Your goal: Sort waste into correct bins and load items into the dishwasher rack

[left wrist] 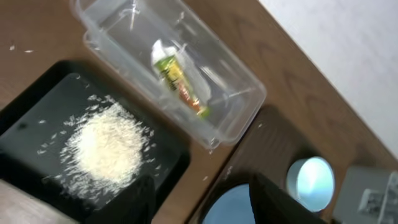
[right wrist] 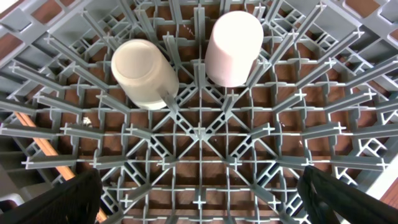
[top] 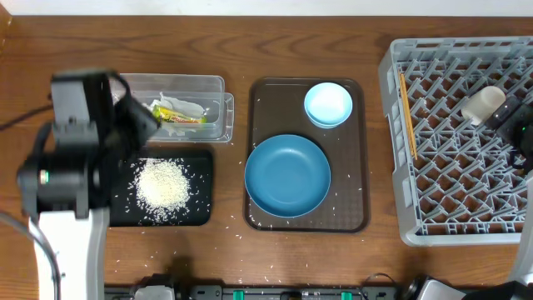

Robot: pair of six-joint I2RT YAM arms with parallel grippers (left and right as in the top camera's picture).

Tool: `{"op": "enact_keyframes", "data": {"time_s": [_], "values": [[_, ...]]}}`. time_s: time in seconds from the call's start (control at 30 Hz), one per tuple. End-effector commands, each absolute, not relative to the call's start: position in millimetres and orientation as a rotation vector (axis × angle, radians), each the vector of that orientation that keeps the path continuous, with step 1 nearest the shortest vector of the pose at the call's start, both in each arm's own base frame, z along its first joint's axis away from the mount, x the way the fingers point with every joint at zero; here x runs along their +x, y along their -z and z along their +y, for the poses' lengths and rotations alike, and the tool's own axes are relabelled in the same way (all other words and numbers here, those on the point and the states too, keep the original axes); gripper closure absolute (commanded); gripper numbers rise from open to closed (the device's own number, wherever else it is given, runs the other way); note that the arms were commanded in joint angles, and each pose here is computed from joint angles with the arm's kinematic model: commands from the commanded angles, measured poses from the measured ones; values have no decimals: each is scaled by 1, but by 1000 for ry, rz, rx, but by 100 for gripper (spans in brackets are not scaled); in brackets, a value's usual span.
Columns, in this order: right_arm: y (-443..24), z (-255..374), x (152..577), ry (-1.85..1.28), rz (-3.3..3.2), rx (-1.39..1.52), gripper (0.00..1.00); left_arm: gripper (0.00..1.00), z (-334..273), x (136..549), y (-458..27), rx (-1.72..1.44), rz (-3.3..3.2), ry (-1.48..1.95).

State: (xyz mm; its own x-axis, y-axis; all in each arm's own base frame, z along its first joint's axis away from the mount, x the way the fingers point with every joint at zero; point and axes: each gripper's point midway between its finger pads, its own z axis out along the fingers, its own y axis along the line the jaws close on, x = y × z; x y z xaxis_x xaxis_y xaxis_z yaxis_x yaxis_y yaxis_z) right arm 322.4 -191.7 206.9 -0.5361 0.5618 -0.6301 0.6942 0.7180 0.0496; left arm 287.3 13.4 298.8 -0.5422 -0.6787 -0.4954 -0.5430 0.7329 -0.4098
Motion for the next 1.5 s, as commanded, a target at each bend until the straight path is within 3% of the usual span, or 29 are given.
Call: {"op": "enact_keyframes", "data": {"time_s": [0.0, 0.23, 0.27, 0.3, 0.33, 0.9, 1.0, 1.17, 1.47], "values": [[-208, -194, 321, 291, 2289, 942, 1, 48, 10, 263, -289, -871, 2297, 285], [-208, -194, 321, 291, 2290, 941, 1, 47, -7, 213, -279, -840, 2331, 390], [-208, -194, 321, 291, 2289, 941, 1, 43, -7, 206, -277, -845, 2342, 386], [-208, -194, 321, 291, 2290, 941, 1, 27, -8, 197, -275, -853, 2358, 380], [-208, -194, 321, 291, 2289, 941, 1, 20, -8, 191, -273, -859, 2374, 375], [-208, -194, 321, 291, 2290, 942, 1, 12, -9, 173, -265, -886, 2424, 359], [-208, -194, 321, 291, 2290, 941, 1, 12, -13, 177, -267, -720, 2451, 341], [-208, -194, 321, 291, 2289, 941, 1, 12, -28, 194, -275, -179, 2439, 248], [-208, -194, 321, 291, 2289, 941, 1, 12, -28, 199, -247, 169, 2274, 116]]}}
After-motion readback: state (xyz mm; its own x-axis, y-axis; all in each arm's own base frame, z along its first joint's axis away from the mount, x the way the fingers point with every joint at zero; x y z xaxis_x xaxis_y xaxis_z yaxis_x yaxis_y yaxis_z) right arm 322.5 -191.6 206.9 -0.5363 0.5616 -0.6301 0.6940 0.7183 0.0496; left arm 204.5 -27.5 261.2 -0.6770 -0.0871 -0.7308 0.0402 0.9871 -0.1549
